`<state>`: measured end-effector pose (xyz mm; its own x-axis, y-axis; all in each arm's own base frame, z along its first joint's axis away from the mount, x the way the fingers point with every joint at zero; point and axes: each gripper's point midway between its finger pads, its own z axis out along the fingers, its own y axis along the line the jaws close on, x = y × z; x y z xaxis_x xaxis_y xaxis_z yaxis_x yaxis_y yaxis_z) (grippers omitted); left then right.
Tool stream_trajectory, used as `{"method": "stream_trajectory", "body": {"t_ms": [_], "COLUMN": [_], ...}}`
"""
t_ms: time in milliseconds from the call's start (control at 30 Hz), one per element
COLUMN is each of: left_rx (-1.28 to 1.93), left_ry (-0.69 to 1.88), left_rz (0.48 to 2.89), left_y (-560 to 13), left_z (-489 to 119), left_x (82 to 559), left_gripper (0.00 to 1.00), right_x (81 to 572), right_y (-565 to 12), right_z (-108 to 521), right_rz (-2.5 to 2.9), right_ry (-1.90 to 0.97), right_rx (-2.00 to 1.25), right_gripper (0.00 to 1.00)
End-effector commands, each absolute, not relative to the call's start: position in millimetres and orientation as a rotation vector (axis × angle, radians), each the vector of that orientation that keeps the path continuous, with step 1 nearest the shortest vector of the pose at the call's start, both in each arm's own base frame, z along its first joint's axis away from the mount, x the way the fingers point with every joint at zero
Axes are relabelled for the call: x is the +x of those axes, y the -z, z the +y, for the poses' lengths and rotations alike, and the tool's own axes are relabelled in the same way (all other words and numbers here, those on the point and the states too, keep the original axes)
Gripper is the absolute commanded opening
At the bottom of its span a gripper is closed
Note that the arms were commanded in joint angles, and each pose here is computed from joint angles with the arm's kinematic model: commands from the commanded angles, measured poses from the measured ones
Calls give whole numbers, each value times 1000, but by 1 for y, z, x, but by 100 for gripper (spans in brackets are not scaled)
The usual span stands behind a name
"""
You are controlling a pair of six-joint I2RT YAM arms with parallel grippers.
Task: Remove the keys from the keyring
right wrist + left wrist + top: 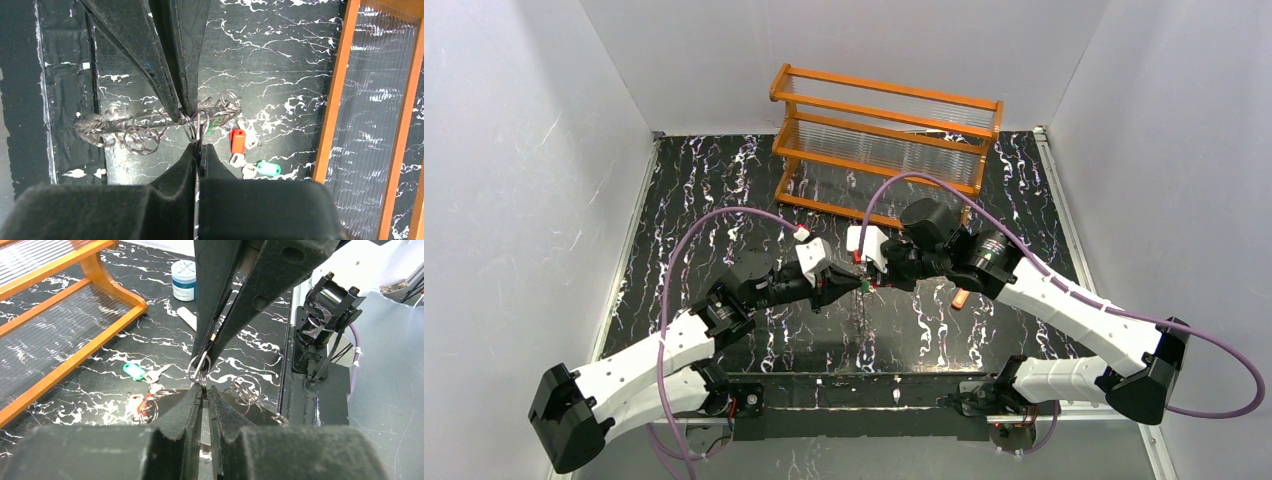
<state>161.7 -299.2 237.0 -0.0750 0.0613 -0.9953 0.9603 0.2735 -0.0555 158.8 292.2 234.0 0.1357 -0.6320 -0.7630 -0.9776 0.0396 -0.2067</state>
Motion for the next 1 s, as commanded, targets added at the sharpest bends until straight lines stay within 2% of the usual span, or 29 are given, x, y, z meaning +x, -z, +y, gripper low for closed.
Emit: {"method": "stream_trajectory", "body": {"t_ms": [0,200,333,800,967], "left_rx": [1057,1055,1036,937,960], "left_ry": [1056,1059,1036,689,743], "left_rz": [1377,1389,1391,1555,1517], "left_y": [-250,-247,-250,-233,-240], "left_z": [-306,-307,-305,-271,-277], "left_x": [156,158,162,205,198], "left_gripper": [9,10,0,0,0], "right_x": [159,158,159,145,139], "right_y": [-259,-258,-256,-241,-227], "right_z": [302,303,302,285,283], "right_rz": [1487,1489,1501,1777,1906], "right_ry": [-622,-629,-622,-669,-702], "right_rx": [-1616,-1621,-1620,-1564,-1538], "right_gripper": [1,1,1,2,1]}}
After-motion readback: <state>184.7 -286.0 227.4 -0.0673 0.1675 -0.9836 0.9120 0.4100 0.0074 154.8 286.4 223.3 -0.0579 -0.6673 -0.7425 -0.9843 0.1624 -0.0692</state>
